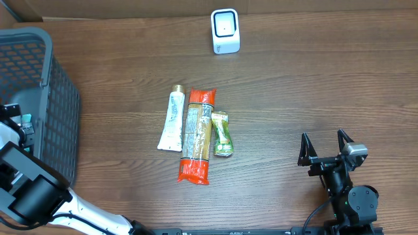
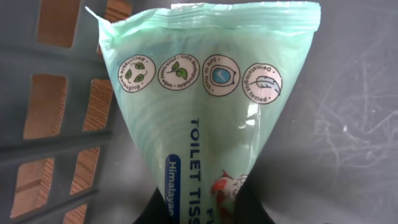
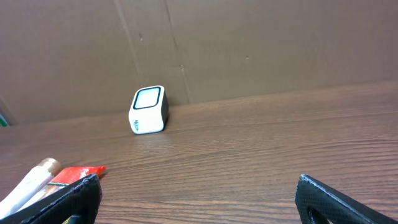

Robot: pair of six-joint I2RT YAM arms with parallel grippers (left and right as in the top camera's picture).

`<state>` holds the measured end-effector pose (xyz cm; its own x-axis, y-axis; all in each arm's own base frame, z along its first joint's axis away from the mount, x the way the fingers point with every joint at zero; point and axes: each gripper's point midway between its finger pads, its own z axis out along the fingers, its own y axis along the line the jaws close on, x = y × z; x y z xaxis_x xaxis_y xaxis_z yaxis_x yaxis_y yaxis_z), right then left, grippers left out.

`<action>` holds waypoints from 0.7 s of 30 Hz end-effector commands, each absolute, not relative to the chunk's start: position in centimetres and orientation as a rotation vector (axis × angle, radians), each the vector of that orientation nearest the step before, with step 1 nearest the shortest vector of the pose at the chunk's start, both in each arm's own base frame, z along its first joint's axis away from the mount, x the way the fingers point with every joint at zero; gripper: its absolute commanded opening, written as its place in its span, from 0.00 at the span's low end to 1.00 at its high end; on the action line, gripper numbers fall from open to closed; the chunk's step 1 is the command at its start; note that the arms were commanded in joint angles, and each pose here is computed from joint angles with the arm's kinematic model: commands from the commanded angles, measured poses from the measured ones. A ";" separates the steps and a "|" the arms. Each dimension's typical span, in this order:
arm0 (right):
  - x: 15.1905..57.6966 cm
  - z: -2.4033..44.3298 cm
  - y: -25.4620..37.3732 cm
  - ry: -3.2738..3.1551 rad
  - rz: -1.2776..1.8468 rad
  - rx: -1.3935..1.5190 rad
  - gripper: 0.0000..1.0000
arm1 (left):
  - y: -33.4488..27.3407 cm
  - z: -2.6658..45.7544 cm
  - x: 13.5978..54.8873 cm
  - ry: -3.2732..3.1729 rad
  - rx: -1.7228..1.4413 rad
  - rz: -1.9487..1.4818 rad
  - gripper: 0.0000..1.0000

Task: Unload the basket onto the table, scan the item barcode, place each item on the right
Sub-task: 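Grasp the mint-green tissue pack with the left gripper and lift it out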

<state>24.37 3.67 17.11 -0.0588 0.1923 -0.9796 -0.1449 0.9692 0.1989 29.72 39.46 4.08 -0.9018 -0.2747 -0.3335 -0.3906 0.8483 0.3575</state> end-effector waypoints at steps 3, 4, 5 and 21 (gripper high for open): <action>24.4 17.0 3.6 1.600 0.270 0.036 1.00 | 36.8 3.4 31.7 2.751 -0.563 0.533 0.04; 24.4 17.0 3.6 1.600 0.270 0.036 1.00 | 36.7 4.1 32.2 2.728 -0.569 0.541 0.04; 24.4 17.0 3.6 1.601 0.270 0.036 1.00 | 36.6 5.5 33.0 2.687 -0.583 0.551 0.04; 24.4 17.0 3.6 1.600 0.270 0.036 1.00 | 28.7 39.7 35.2 1.949 -0.689 0.607 0.04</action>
<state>24.37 3.68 17.11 -0.0589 0.1926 -0.9795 -0.1452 0.9691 0.1993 37.36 31.42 33.82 -0.5370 -0.1938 -0.8210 -0.6219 0.7485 0.2301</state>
